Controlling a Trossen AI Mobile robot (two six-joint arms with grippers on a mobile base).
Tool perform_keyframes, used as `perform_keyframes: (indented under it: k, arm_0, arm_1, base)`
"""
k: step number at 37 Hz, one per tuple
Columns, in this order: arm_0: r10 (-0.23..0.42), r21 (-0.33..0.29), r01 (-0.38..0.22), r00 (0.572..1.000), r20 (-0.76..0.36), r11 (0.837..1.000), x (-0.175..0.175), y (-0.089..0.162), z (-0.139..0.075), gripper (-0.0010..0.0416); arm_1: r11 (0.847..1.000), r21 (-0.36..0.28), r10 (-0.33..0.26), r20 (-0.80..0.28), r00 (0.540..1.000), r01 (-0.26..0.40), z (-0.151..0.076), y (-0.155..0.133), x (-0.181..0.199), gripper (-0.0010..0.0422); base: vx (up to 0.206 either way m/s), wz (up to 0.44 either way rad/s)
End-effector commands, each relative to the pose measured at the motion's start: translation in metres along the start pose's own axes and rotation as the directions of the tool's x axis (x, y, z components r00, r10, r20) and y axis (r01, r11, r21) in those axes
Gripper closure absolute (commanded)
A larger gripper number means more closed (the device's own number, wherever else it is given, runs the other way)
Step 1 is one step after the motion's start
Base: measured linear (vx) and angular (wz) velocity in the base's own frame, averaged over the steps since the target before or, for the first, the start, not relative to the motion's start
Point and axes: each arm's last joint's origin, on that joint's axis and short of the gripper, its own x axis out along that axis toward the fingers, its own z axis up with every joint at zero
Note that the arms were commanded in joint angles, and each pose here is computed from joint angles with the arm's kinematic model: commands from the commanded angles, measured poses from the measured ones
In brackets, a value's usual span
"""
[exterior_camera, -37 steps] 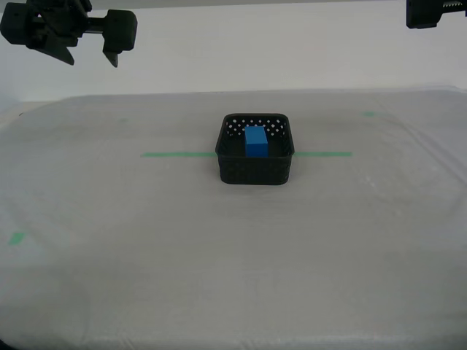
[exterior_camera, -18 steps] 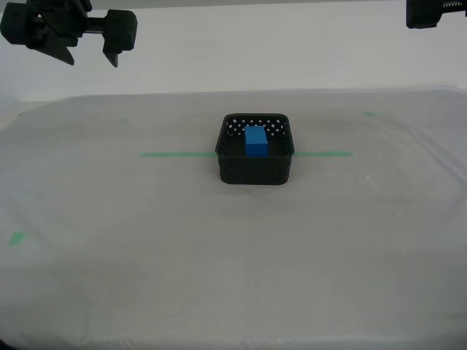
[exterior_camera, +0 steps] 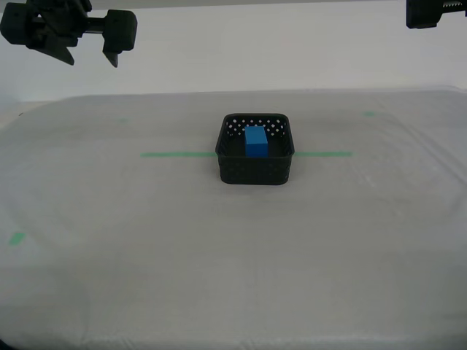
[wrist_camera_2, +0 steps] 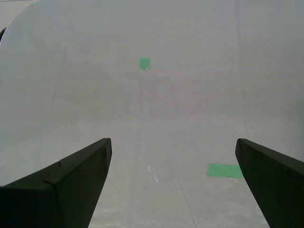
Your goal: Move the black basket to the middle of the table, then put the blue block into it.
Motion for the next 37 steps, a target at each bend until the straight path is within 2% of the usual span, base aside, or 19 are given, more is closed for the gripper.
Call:
perform_keyframes:
  k: [1,37]
  arm_0:
    - [-0.001,0.000,0.001,1.000,0.004,1.000,-0.0001,-0.0002,0.0006,0.0016]
    - [-0.001,0.000,0.001,1.000,0.004,1.000,-0.0001,-0.0002,0.0006,0.0017]
  arm_1:
    - [1.000,0.002,0.001,0.000,1.000,-0.001,0.0001,0.0001,0.0000,0.0055]
    - [1.000,0.002,0.001,0.000,1.000,-0.001,0.0001,0.0001,0.0000,0.0055]
  base:
    - [0.000,0.000]
    - [0.000,0.000]
